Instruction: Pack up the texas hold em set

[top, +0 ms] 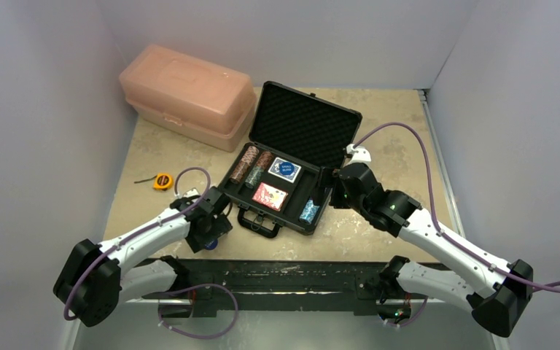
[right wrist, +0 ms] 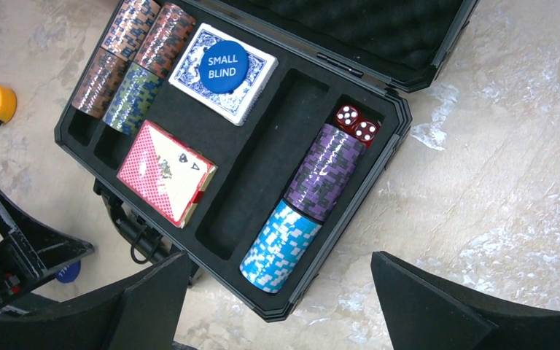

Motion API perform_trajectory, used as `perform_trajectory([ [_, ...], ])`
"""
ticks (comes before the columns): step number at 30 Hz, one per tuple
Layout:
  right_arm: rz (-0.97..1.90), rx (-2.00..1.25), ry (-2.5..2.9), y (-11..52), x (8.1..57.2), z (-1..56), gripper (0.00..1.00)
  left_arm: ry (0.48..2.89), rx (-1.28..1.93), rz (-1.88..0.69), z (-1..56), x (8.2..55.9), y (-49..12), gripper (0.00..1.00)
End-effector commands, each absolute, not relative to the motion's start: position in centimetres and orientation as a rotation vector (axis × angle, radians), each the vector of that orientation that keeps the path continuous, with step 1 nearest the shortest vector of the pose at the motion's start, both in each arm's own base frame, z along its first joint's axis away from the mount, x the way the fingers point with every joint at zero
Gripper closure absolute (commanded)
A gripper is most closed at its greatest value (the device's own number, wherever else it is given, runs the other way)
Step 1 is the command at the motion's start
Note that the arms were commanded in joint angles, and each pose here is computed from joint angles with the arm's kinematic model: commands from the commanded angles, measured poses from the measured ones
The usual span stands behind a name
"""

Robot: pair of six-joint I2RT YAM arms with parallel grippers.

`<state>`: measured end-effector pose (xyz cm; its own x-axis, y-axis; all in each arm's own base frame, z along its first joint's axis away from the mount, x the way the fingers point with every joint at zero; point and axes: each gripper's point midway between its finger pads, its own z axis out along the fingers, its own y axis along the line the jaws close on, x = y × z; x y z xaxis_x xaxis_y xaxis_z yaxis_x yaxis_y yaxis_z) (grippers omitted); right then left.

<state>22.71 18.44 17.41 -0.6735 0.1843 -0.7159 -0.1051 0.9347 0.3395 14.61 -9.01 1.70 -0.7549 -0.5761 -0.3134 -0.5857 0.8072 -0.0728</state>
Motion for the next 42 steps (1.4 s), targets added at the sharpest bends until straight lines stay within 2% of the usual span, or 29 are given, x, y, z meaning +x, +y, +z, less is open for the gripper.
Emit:
perform_trajectory([
  [1,0.462,0.046,2.223,18.8,23.5,18.5,0.01,2.638,-1.0,0.052,1.7,14.8,-8.9,0.19],
  [7,0.457,0.044,2.219,18.7,23.6,18.5,0.01,2.643,-1.013,-0.044,0.5,15.1,-10.0,0.22],
  [17,0.451,0.053,2.218,18.6,23.6,18.5,0.01,2.727,-0.795,-0.137,0.4,17.7,-13.3,0.29],
  [25,0.442,0.066,2.216,18.2,23.5,18.6,0.01,2.752,-0.65,-0.218,1.2,19.6,-17.0,0.3],
  [31,0.431,0.07,2.212,17.9,23.4,18.6,0.01,2.771,-0.576,-0.178,1.7,19.5,-17.4,0.32],
  [35,0.427,0.073,2.212,17.7,23.3,18.7,0.01,2.782,-0.533,-0.099,2.5,18.4,-15.7,0.31],
  [42,0.437,0.074,2.217,18.0,23.4,18.7,0.01,2.773,-0.498,-0.014,3.0,17.2,-13.5,0.22],
])
